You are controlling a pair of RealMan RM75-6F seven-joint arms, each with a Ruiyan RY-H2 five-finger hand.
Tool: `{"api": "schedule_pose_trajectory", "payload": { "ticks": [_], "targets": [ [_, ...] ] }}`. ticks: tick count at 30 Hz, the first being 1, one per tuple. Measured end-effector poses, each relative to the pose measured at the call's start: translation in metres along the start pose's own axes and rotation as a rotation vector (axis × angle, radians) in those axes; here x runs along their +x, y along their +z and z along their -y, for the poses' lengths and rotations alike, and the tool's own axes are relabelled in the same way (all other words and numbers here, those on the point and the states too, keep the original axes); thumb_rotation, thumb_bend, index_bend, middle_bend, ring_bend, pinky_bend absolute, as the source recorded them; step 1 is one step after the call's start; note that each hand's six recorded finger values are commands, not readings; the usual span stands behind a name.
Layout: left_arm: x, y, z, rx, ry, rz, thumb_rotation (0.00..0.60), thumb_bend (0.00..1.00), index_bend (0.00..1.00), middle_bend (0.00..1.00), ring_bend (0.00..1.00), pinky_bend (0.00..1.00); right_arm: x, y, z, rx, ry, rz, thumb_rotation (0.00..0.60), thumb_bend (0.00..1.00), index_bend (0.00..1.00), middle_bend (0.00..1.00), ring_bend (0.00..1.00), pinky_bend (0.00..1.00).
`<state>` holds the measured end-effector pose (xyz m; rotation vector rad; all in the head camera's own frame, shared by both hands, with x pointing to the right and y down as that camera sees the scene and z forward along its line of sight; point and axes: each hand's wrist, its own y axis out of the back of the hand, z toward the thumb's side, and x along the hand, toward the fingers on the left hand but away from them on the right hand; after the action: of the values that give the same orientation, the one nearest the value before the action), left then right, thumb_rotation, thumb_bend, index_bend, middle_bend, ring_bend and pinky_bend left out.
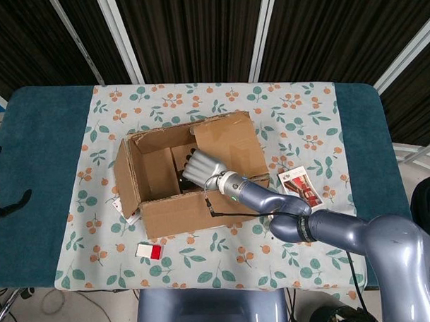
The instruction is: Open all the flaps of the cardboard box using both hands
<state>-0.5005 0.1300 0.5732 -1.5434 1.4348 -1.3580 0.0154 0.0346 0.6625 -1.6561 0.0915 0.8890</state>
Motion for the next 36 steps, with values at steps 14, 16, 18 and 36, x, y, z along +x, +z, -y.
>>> {"api": "schedule_pose_trajectory", "payload": {
  "ticks": [14,16,18,36],
  "targets": [
    [-0.001,0.002,0.0,-0.011,-0.004,0.009,0.6,0.23,0.0,0.0,0.0,0.0,0.009,-0.022,-0.014,0.203,0.003,0.055,0.6,0.98,0.5,0.4,0.28,0.27],
    [-0.001,0.003,0.001,-0.013,-0.006,0.009,0.6,0.23,0.0,0.0,0.0,0.0,0.011,-0.025,-0.017,0.236,0.01,0.062,0.6,0.98,0.5,0.4,0.28,0.27],
    [-0.001,0.003,0.001,-0.016,-0.009,0.009,0.6,0.23,0.0,0.0,0.0,0.0,0.014,-0.028,-0.019,0.26,0.017,0.069,0.6,0.98,0.5,0.4,0.28,0.27],
    [-0.002,0.004,0.002,-0.022,-0.016,0.013,0.6,0.23,0.0,0.0,0.0,0.0,0.042,-0.043,-0.047,0.397,0.029,0.121,0.6,0.98,0.5,0.4,0.28,0.27]
  ]
}}
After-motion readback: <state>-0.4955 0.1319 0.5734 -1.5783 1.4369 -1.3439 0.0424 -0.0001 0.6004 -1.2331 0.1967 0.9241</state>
